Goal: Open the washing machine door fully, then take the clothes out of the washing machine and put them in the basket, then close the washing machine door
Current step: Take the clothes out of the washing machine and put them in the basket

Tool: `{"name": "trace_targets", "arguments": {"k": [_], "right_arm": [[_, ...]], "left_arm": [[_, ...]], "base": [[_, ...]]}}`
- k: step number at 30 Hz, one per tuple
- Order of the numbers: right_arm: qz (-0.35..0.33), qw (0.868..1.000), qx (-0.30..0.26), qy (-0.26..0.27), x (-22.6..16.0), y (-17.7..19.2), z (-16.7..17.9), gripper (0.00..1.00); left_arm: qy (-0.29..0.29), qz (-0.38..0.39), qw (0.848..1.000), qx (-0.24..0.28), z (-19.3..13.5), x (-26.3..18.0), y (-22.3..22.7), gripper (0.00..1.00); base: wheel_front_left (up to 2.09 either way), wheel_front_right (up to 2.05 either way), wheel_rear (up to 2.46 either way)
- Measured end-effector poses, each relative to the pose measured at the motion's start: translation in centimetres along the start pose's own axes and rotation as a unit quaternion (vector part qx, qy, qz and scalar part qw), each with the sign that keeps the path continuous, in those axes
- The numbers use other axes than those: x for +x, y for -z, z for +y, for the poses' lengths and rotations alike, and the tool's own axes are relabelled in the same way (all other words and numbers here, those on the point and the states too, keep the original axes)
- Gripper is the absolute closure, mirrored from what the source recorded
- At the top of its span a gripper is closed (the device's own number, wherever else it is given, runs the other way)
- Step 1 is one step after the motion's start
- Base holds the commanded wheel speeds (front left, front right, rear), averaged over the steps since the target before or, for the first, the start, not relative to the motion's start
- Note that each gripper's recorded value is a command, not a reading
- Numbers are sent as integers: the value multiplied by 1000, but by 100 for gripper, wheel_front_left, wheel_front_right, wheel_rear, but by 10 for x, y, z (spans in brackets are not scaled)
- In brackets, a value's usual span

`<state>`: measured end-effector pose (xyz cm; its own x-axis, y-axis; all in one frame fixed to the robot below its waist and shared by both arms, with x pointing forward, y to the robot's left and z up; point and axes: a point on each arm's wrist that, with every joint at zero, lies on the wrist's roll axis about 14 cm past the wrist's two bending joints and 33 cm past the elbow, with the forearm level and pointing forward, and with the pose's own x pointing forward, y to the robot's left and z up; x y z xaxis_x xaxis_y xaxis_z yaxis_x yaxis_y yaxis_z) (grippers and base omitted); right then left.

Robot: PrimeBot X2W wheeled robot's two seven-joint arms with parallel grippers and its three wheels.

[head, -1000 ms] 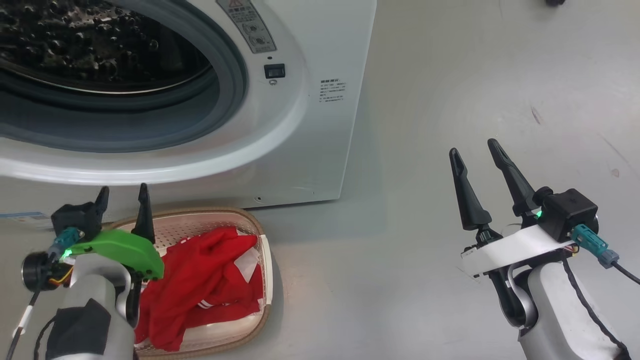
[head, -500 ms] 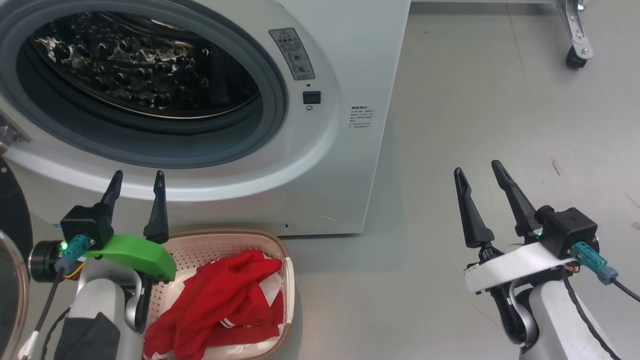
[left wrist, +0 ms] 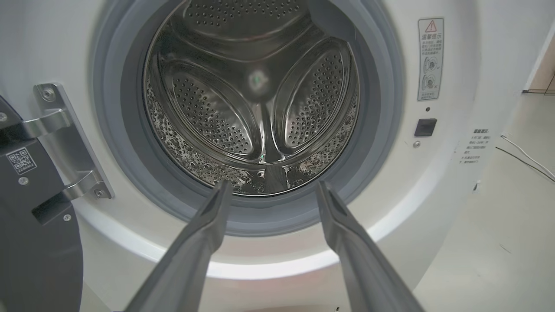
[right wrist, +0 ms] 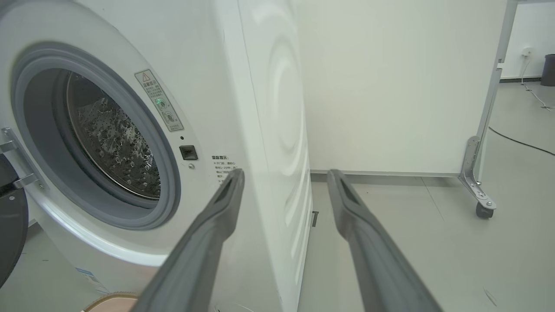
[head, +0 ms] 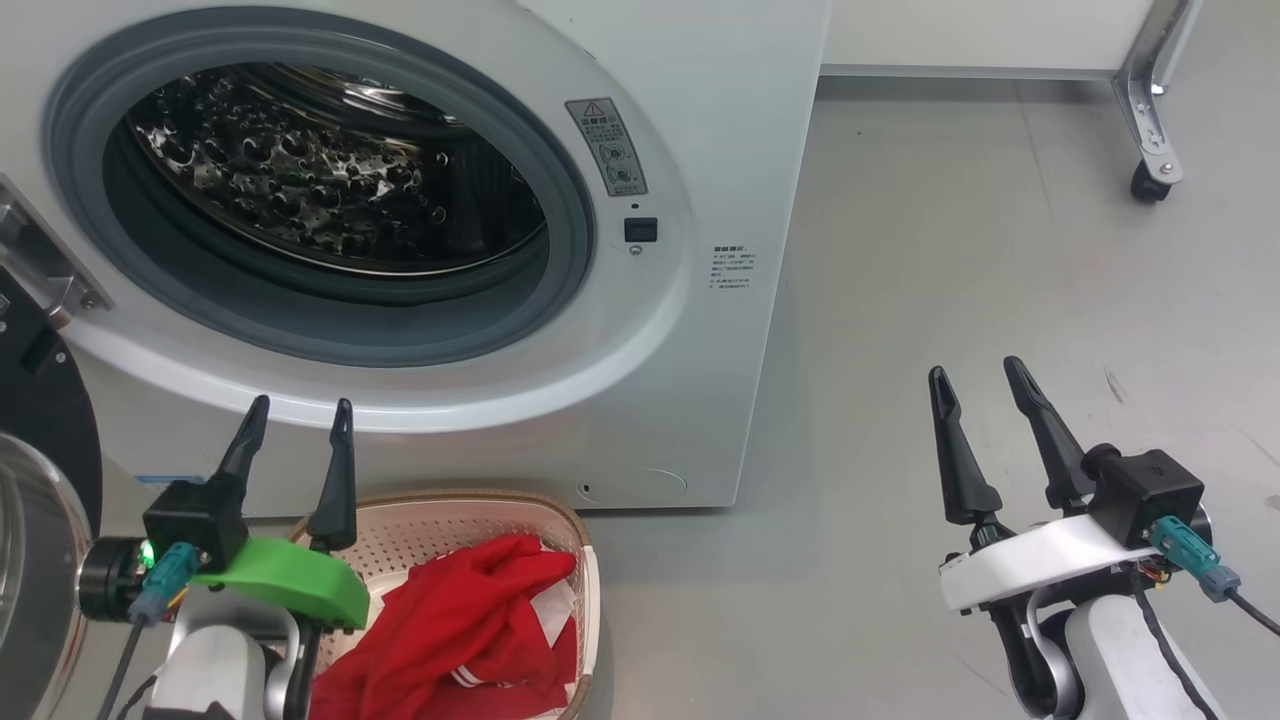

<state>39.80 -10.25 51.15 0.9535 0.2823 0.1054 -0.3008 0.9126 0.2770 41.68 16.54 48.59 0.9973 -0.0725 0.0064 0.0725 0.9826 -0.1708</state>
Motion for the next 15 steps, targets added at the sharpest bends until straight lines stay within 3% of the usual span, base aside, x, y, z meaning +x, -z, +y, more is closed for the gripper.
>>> {"name": "trace_targets", "arguments": {"k": [15], "right_arm": [[-6,1000,4,2,-5,-3,2,0]], "left_arm": [[18,-11,1000,-3,-12,-13,-4,0]], "base": [[0,0,0]]}}
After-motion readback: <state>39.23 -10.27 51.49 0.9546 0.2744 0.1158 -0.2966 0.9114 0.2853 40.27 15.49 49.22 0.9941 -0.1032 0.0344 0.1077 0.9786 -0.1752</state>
